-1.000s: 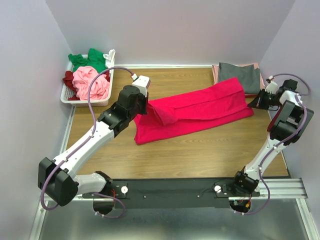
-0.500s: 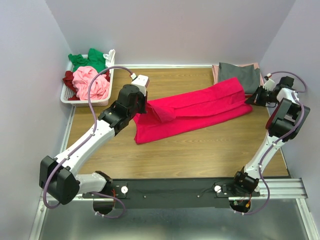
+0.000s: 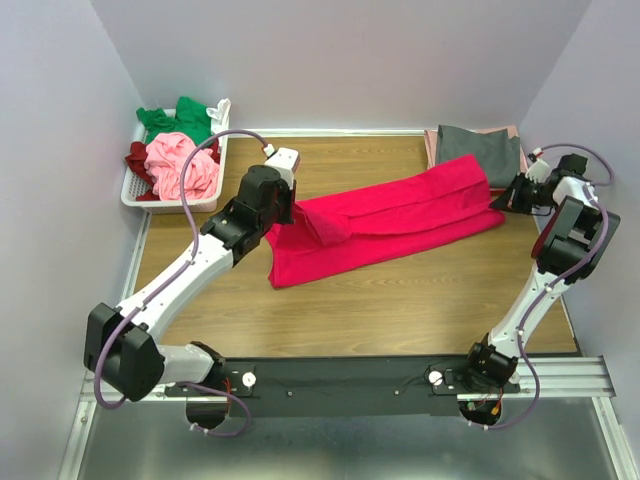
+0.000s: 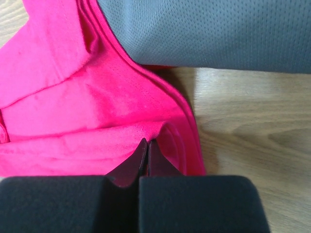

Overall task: Fold and stack the t-shirts
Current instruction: Fold the tshirt

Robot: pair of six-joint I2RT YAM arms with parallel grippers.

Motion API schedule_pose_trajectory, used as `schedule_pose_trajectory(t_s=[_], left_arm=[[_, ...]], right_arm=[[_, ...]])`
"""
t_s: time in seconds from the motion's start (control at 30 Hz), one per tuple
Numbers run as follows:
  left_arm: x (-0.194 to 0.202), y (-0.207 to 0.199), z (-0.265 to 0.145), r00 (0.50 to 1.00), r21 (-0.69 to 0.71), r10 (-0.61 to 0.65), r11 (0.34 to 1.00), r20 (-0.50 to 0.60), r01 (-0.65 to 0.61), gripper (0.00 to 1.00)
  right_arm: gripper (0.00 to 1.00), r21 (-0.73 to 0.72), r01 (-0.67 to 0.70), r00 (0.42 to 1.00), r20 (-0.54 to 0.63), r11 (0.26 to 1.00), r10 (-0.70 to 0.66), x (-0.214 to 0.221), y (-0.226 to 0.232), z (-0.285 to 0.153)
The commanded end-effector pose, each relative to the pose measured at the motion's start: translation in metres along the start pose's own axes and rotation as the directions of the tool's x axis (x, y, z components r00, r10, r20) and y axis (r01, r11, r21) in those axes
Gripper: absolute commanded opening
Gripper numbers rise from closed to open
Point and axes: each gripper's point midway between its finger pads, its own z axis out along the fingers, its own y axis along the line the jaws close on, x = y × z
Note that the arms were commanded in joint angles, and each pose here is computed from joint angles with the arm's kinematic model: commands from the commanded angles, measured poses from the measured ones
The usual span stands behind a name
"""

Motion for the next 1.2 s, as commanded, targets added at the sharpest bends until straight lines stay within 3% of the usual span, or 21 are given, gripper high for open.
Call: schedule_pose_trajectory(t_s=[0.0, 1.17], left_arm=[[-0.024, -0.002, 0.003, 0.998, 0.023, 0.013, 1.000, 0.056, -0.014, 0.00], [-0.031, 0.015, 0.043, 0.999, -0.013, 0.038, 0.999, 0.034, -0.038, 0.00]], right_arm=[[0.00, 0.049, 0.022, 0.999, 0.024, 0.999, -0.023, -0.006, 0.001, -0.011], [0.00, 0.172, 0.008, 0.996, 0.087, 0.985, -0.023, -0.006, -0.005, -0.038]])
